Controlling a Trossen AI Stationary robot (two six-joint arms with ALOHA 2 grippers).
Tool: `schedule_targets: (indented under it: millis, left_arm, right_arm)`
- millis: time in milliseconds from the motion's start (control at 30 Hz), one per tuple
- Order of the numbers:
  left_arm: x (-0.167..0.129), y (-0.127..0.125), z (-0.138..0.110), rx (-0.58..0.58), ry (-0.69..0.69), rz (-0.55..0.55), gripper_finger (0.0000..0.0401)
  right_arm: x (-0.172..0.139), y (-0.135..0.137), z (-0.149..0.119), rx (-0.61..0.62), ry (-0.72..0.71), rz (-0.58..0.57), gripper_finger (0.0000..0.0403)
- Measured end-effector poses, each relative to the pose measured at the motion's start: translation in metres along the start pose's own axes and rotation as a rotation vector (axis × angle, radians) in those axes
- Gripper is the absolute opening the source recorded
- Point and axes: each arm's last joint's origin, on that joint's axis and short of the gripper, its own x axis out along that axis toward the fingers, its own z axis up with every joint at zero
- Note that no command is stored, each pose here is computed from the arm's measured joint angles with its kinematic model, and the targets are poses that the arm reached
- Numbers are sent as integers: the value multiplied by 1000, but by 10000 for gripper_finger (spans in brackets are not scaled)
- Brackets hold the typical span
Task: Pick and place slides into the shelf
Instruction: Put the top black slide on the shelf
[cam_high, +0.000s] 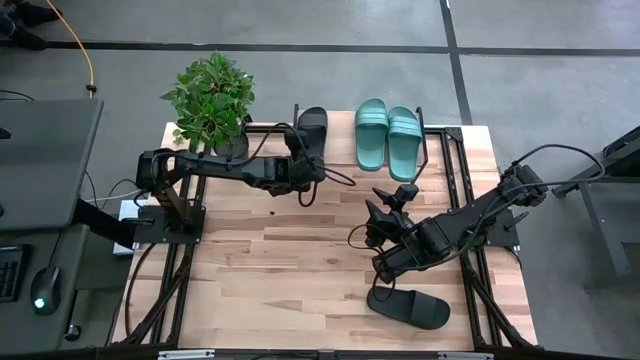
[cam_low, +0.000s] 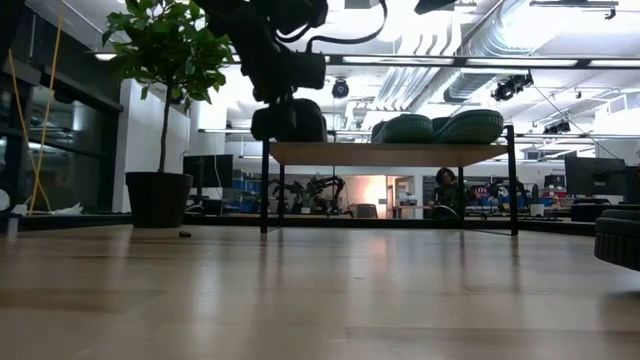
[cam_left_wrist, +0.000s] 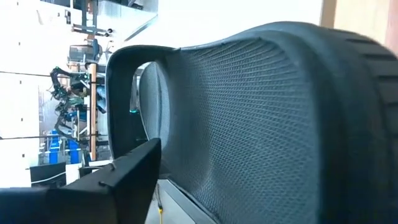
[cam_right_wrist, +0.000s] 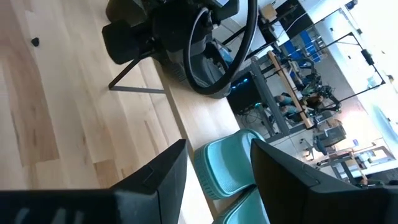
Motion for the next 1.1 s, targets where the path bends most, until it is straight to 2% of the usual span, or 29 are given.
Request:
schedule_targets:
  millis: [300,533,867,967,1100]
  left_arm:
    - [0,1,0,-3,2,13,337]
    - [4,3,-2,-61,9,4,341]
    - [0,2,1,-115,-87,-164,326]
    - [2,-6,-1,-80,-96,-250,326]
    - [0,-3,0,-99,-125,-278,326]
  right_arm:
    - [0,0,0,2,4,9,167]
    - [0,1,0,5,3,10,167]
    - [0,1,0,5,5,14,167]
    - [0,1,0,5,6,17,167]
    - [0,1,0,5,6,17,167]
